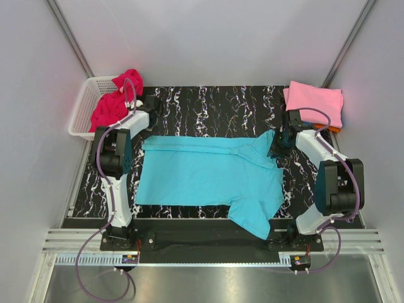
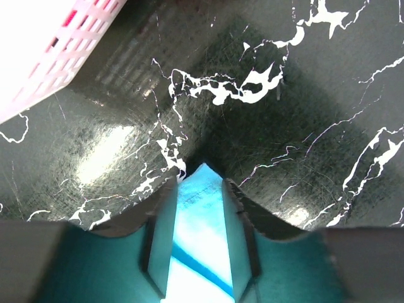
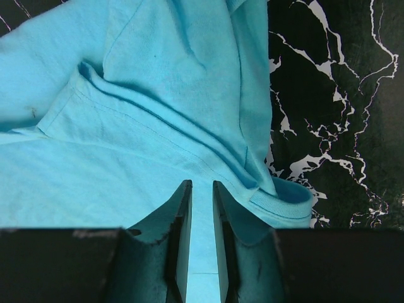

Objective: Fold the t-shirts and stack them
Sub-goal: Fold the tshirt

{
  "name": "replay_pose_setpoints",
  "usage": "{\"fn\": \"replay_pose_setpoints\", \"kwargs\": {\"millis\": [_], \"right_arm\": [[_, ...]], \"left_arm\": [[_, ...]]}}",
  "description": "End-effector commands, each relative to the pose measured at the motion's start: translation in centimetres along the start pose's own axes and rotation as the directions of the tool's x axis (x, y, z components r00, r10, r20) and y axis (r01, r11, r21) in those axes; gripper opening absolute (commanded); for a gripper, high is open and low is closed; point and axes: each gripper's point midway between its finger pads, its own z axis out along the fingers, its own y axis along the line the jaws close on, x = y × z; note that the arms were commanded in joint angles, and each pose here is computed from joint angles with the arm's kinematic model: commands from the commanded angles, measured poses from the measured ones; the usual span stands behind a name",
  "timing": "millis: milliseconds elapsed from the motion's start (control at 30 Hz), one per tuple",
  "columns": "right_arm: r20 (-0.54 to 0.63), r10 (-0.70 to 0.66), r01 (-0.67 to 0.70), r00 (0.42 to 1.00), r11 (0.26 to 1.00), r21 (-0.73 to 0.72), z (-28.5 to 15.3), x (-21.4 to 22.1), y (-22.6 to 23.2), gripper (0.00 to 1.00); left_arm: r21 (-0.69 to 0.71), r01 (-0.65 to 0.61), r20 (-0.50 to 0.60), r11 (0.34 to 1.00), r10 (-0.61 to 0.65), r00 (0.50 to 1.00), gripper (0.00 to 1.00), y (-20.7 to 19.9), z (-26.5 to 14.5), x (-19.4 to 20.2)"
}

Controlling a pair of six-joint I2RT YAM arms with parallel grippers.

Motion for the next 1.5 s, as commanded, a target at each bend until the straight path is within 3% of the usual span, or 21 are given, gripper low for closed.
{"fn": "replay_pose_setpoints", "kwargs": {"millis": [0, 100, 233, 333, 600, 1000, 1367, 1467], "right_arm": [[0.055, -0.018, 0.02, 0.998, 1.0, -0.021, -0.6, -1.8, 0.9, 0.26], [0.056, -0.018, 0.019, 0.998, 1.0, -0.019, -0.6, -1.8, 0.8, 0.25], [0.053, -0.021, 0.022, 0.998, 1.0, -0.018, -0.6, -1.7, 0.8, 0.25], [0.051, -0.019, 0.02, 0.998, 1.0, -0.015, -0.5, -1.6, 0.7, 0.25], [0.058, -0.01, 0.011, 0.998, 1.0, -0.029, -0.9, -1.7, 1.0, 0.25], [0.093, 0.001, 0.004, 0.996, 0.998, -0.06, -2.8, -1.7, 1.5, 0.24], [0.107, 0.002, 0.004, 0.994, 0.998, -0.061, -4.0, -1.3, 1.3, 0.24], [0.108, 0.003, 0.004, 0.994, 0.998, -0.065, -4.2, -1.2, 1.4, 0.24]], "left_arm": [[0.007, 0.016, 0.054, 1.0, -0.016, 0.998, 0.41, -0.7, -0.5, -1.9], [0.007, 0.012, 0.052, 1.0, -0.012, 0.999, 0.37, -0.7, -0.5, -1.8], [0.005, 0.009, 0.046, 1.0, -0.009, 0.999, 0.1, -0.7, -0.2, -1.6], [0.004, 0.008, 0.045, 1.0, -0.008, 0.999, 0.0, -0.7, -0.2, -1.5], [0.017, 0.019, 0.061, 1.0, -0.02, 0.998, 0.0, -0.1, -1.8, -2.2], [0.106, 0.055, 0.108, 0.993, -0.067, 0.992, 0.0, 1.2, -7.3, -4.0], [0.127, 0.041, 0.1, 0.991, -0.053, 0.994, 0.0, 3.3, -9.8, -1.6], [0.108, 0.036, 0.099, 0.994, -0.047, 0.994, 0.06, 3.9, -9.5, -1.1]]}}
